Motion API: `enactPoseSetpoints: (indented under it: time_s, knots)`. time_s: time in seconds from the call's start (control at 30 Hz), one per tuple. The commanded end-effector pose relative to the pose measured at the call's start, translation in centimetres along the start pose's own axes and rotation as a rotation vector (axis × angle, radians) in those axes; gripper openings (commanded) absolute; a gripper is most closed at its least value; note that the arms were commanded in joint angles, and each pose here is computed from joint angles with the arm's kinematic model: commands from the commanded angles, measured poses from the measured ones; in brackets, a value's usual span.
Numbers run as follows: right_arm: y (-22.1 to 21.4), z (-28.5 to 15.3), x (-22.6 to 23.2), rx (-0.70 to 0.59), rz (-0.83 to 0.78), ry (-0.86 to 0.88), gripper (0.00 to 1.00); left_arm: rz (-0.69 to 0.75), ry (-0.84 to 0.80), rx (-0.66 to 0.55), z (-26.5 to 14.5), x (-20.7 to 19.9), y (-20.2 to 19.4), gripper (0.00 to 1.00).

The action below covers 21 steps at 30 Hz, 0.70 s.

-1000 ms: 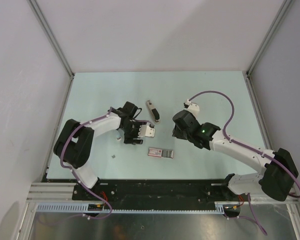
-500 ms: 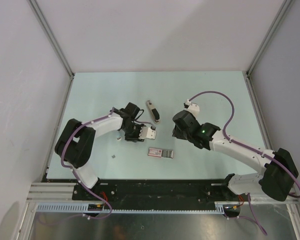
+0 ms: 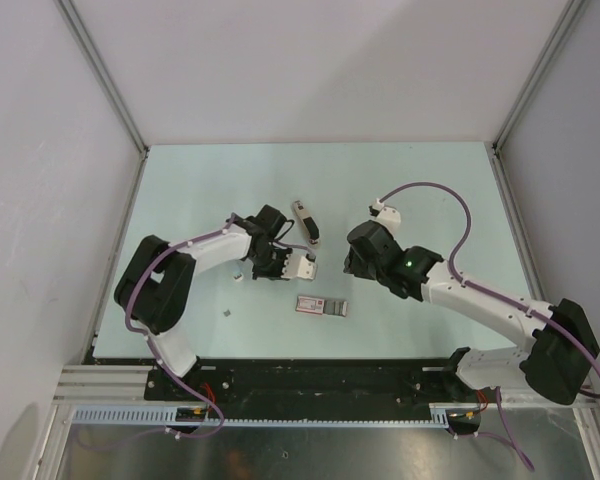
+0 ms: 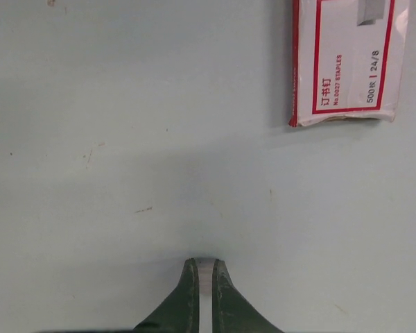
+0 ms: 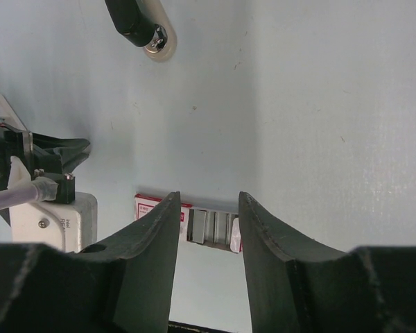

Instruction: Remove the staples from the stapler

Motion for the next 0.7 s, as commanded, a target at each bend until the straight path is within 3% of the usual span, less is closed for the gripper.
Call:
enactPoseSetpoints:
  time_s: [0.0,0.17,0.3,0.5,0.57,0.67]
  knots:
    - [0.7,-0.8,-0.1,-0.043,0.035,0.015,0.45,-0.032,-0.035,0.101,1.6,-0.5,-1.2,0.00]
    - [1.2,-1.5,-0.3,-0.061,0.037,0.025,0.45,-0.061,-0.005,0.076,0.6,-0.4,-0.7,0.00]
    - [1.8,-2.2,-0.5,-0.087,0.040,0.041,0.44,-0.109,0.065,-0.061,-2.5,0.7,1.7,0.00]
    - [3.0,-4.0,-0.5,-0.142,0.034,0.117,0.45,-0.235,0.124,-0.514,-11.7,3.0,7.3,0.00]
    - [3.7,-4.8,-0.2,-0.173,0.026,0.179,0.46,-0.273,0.059,-0.694,-14.4,3.2,9.0,0.00]
    - [4.9,-6.4,0.5,-0.232,0.015,0.300,0.49,-0.345,-0.088,-0.869,-17.0,3.3,10.8,0.00]
Point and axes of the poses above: each gripper's point midway between its finger pads, its own z axis out along the fingers, its own x axis along the line the jaws close on, y = z × x, the point moved 10 cm from there along -z, back along the fingers, and after that the axes turned 2 degrees about -z, right-handed, at the moved point
